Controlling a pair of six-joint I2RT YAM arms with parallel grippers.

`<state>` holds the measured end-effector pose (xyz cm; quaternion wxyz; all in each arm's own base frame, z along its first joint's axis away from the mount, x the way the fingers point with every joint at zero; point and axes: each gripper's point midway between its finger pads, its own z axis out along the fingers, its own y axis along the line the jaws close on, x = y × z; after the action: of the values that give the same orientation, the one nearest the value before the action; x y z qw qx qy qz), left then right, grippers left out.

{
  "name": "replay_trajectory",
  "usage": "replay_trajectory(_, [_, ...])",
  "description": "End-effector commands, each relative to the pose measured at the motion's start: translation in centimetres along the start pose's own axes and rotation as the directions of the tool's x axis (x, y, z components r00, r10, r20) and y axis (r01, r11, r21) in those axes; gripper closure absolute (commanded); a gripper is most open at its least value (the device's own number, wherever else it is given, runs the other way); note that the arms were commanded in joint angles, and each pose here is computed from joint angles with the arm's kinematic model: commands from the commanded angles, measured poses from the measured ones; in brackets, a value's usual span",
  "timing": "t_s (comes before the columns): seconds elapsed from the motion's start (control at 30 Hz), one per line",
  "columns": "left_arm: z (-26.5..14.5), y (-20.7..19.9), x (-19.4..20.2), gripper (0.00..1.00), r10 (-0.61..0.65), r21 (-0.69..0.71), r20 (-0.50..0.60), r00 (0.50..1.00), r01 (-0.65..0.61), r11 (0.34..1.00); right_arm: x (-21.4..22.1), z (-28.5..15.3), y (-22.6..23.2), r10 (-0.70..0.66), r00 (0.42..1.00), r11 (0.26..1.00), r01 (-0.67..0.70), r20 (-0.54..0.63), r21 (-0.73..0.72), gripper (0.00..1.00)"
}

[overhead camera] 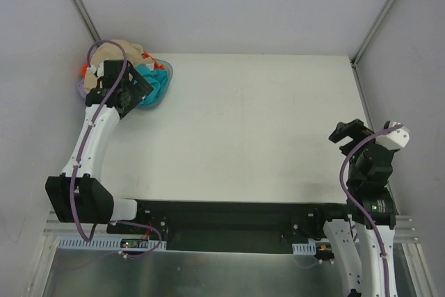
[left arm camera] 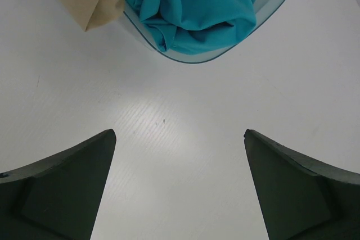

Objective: Fold and stack the t-shirts
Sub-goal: Grab crumpled tshirt from bin with the left arm

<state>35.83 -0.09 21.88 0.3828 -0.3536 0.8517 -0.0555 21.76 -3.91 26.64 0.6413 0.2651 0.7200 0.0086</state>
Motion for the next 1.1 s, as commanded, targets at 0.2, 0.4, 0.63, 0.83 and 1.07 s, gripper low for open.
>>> replay_trajectory(0.2, [2.0, -2.9, -3.1, 0.01, 0.096, 0.036, 0.031, 0.995, -0.097, 0.995, 0.1, -0.1, 2.5, -0.215, 0.971, 0.969, 0.199, -0.107, -0.145, 0.03])
replay_trajectory(0.4, [7.1, -5.8, -3.7, 0.01, 0.203, 0.064, -0.037, 0.979, -0.2, 0.978, 1.5, 0.9, 3.4, -0.225, 0.961, 0.963, 0.194, -0.16, -0.188, 0.03])
replay_trajectory(0.63, [13.8, -4.6, -2.8, 0.02, 0.245, -0.063, -0.096, 0.965, -0.251, 0.966, 1.2, 0.9, 3.1, -0.23, 0.962, 0.964, 0.204, -0.148, -0.172, 0.03])
replay_trajectory(0.83, [15.0, -5.9, -3.1, 0.77, 0.256, -0.027, -0.11, 0.96, -0.261, 0.965, 1.3, 0.6, 2.3, -0.236, 0.959, 0.966, 0.215, -0.154, -0.143, 0.03])
replay_trajectory(1.07, [8.5, -7.2, -8.7, 1.0, 0.251, -0.025, 0.074, 0.965, -0.25, 0.968, 0.7, 0.2, 2.1, -0.227, 0.965, 0.969, 0.211, -0.128, -0.132, 0.03])
